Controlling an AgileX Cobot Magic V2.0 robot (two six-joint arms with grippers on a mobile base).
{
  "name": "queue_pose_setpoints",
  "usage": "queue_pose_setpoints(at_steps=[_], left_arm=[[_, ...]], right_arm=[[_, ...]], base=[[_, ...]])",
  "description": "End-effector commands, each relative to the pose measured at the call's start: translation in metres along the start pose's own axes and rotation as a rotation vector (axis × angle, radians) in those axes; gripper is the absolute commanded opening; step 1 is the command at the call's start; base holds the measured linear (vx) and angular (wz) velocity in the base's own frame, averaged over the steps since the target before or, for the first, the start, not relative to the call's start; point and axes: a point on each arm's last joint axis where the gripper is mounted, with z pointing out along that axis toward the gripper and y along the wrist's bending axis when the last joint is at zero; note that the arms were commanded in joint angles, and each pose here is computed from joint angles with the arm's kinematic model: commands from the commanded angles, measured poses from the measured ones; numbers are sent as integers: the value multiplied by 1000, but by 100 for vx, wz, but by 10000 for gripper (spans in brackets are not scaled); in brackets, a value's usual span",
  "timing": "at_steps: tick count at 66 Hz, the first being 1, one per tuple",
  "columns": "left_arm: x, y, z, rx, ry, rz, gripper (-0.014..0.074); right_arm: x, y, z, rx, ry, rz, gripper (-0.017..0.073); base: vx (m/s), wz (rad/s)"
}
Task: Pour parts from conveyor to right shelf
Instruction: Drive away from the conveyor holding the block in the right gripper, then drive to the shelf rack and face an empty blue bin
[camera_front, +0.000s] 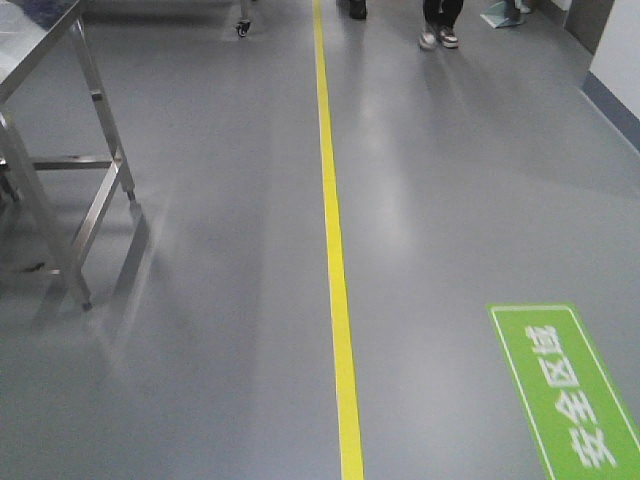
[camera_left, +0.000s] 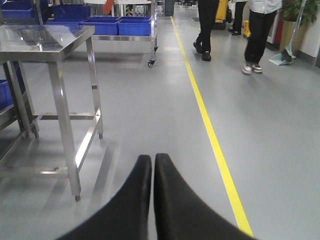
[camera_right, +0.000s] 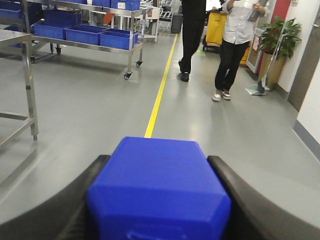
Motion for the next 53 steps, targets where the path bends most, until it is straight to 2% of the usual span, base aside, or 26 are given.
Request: queue_pose_setpoints(at_steps=[1,53], left_arm=[[-12,-1,-1,6,-77,-16,-6],[-12,-1,-1,6,-77,-16,-6]], right_arm=[[-14,-4,-2,36,-80,4,-5],[-14,-4,-2,37,-82,4,-5]], base=[[83,6],[85,1]])
